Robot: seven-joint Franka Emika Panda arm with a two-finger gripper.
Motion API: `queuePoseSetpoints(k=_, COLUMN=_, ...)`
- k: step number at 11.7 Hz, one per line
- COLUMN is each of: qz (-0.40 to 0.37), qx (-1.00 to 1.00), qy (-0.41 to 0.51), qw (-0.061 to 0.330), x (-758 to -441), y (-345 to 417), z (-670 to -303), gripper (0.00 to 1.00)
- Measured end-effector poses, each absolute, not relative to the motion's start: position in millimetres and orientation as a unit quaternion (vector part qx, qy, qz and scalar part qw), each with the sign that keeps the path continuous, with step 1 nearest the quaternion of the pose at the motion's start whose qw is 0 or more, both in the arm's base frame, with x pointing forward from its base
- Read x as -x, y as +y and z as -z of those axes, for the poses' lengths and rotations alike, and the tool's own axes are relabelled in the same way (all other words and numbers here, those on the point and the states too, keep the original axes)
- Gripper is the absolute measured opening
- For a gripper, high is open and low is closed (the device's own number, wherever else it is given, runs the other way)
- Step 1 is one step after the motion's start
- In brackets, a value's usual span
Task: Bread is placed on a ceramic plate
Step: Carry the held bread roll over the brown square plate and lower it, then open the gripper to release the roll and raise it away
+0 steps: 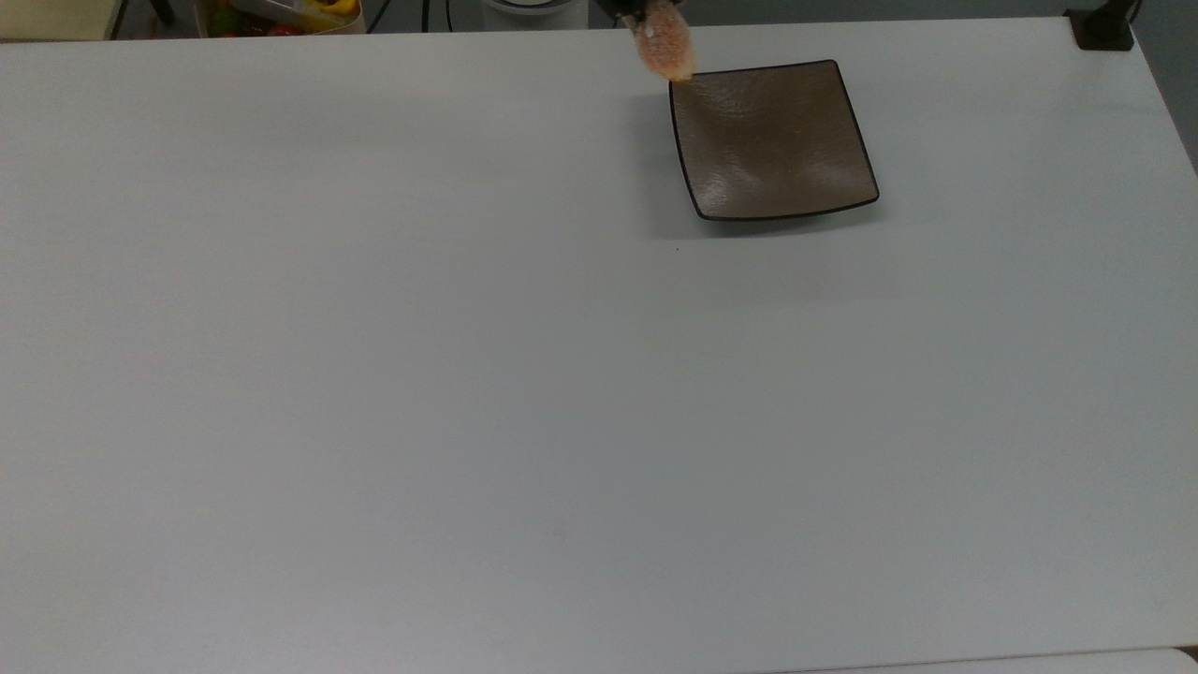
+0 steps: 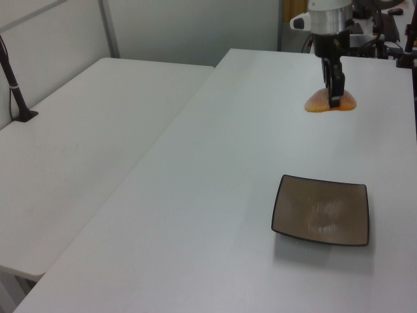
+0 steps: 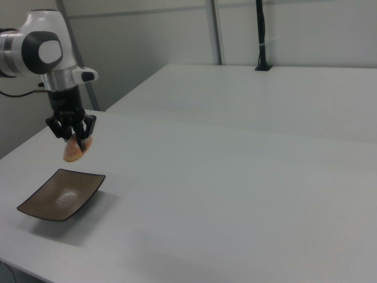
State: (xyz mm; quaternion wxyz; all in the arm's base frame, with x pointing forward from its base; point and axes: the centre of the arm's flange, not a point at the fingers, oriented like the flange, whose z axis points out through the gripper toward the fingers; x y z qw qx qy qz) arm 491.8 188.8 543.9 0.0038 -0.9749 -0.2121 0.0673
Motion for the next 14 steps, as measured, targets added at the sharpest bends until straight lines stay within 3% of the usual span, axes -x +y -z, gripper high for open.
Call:
queuePoseSetpoints(k=4, qz=-0.056, qx=0.981, qy=-0.185, qw=-0.001, x=-487, y=266, z=-506, gripper=0.24)
queuePoseSetpoints(k=7, qz=-0.050, qx=0.987, qy=-0.153, qw=0.003, x=-488, y=316, z=-449, gripper=0.24)
queuePoseSetpoints(k=14, qz=-0.087, qx=0.982, qy=-0.162, qw=-0.041, x=-458, y=350, z=-346, gripper=0.25)
